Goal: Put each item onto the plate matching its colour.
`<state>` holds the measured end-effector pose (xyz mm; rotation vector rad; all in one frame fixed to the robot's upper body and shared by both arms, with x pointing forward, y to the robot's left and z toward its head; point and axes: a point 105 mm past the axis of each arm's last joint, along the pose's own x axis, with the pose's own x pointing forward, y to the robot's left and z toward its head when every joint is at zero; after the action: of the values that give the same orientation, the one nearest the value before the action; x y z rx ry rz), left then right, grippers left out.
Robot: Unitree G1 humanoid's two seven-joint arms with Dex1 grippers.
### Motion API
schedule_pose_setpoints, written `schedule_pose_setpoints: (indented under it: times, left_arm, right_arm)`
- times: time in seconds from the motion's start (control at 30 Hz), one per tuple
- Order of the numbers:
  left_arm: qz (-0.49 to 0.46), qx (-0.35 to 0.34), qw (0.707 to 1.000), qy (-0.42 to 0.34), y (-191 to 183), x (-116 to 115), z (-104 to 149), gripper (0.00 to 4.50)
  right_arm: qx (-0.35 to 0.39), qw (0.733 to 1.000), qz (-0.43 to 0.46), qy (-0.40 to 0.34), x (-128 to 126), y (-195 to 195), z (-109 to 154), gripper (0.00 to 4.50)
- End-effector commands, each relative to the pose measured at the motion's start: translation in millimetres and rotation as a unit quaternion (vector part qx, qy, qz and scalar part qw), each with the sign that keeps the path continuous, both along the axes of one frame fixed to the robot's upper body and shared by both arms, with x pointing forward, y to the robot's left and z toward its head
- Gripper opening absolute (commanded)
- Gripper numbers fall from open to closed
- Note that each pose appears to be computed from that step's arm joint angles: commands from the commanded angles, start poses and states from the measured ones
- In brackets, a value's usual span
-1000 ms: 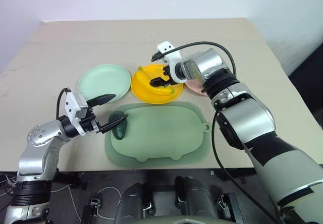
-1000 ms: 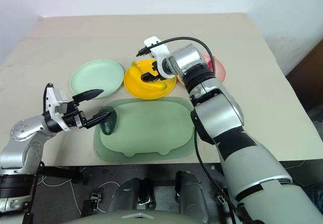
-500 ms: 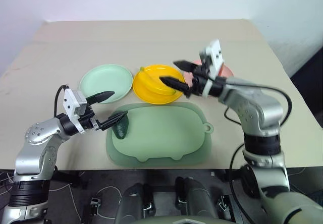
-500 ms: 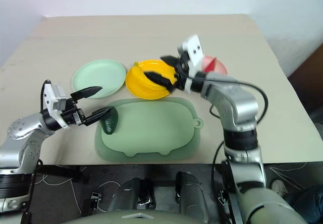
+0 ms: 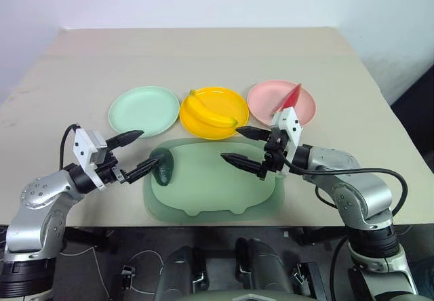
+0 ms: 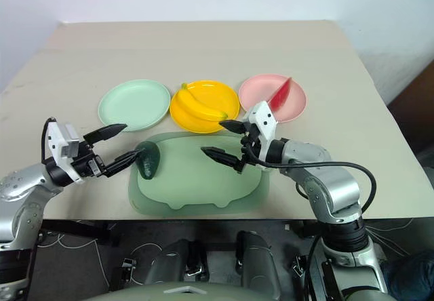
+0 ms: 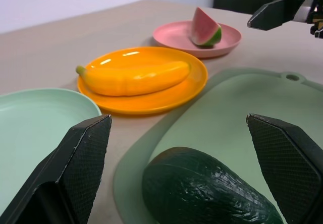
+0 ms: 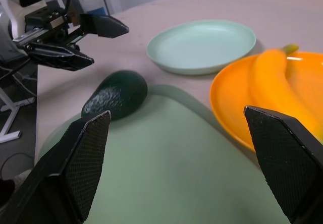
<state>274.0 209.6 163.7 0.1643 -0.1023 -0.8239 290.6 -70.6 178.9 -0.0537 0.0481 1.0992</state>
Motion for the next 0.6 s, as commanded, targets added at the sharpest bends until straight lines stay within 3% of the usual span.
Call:
schedule_pose_setpoints:
  times: [0.03, 0.37, 0.6]
  left_arm:
    - [0.005, -0.002, 1.000, -0.023, 1.2, -5.0, 13.8, 4.50]
    - [0.072, -0.022, 0.997, 0.033, -14.8, -14.9, 10.2, 4.50]
    - [0.111, -0.032, 0.990, 0.080, -28.2, -9.7, -6.5, 4.50]
  right_arm:
    - [0.007, 1.000, 0.008, -0.025, -0.3, 5.2, 13.0, 4.49]
    - [-0.010, 0.999, 0.020, -0.032, -4.2, 10.5, 13.8, 4.49]
    - [-0.015, 0.999, 0.025, -0.029, -4.5, 13.8, 6.0, 4.49]
